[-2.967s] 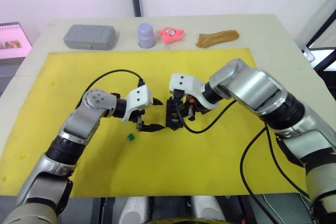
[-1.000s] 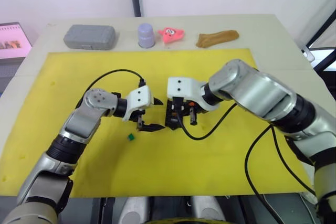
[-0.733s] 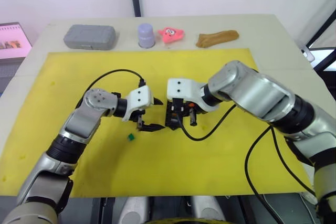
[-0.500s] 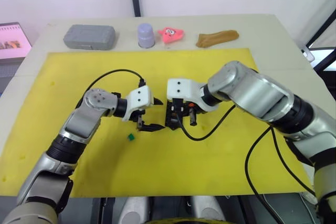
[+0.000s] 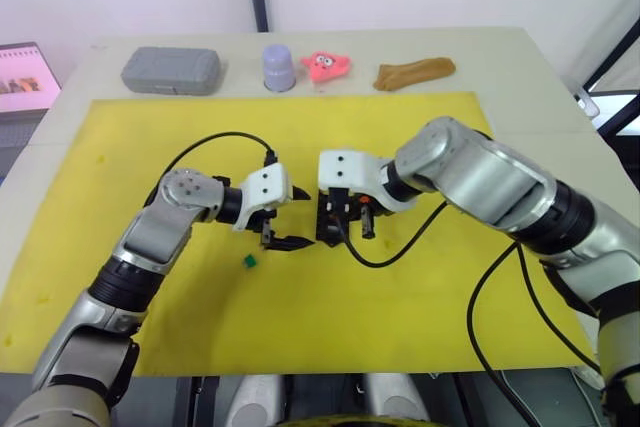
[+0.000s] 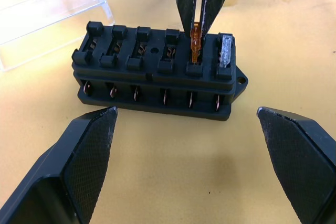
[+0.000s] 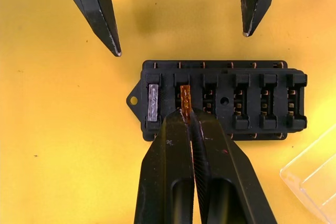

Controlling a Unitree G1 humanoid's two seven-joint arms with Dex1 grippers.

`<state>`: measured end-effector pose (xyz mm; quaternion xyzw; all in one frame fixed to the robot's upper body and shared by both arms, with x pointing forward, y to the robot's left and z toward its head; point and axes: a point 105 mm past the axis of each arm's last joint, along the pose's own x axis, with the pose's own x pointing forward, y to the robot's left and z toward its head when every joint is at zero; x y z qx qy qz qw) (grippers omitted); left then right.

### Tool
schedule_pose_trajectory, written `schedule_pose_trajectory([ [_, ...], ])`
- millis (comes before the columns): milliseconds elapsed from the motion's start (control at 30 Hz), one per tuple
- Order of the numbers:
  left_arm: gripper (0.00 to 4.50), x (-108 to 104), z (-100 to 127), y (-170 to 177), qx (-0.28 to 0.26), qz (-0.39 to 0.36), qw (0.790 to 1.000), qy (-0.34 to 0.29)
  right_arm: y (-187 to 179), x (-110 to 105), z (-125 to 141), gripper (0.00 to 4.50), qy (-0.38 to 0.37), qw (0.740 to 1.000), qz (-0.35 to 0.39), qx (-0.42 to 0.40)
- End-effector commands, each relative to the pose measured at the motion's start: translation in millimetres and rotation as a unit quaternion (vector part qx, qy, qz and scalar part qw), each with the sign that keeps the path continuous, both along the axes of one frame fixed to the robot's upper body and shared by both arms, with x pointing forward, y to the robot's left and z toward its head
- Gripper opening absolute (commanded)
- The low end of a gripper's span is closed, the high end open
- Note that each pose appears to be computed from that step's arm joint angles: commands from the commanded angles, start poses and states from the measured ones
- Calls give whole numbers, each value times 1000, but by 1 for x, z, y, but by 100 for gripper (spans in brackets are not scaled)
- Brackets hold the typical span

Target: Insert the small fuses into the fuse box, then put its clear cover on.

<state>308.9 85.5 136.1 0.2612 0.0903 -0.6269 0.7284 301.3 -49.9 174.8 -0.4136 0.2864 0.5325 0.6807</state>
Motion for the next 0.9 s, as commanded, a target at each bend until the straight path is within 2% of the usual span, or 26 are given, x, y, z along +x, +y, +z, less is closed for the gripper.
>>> schedule_pose_trajectory([
  [33,450,-2,10,-2,-5,-9,1000,-19,2,0,3,4,-12,1000,6,2],
  [900,450,-1,10,-5,-8,-10,1000,-22,-2,-1,-17,4,-25,999,26,-38],
])
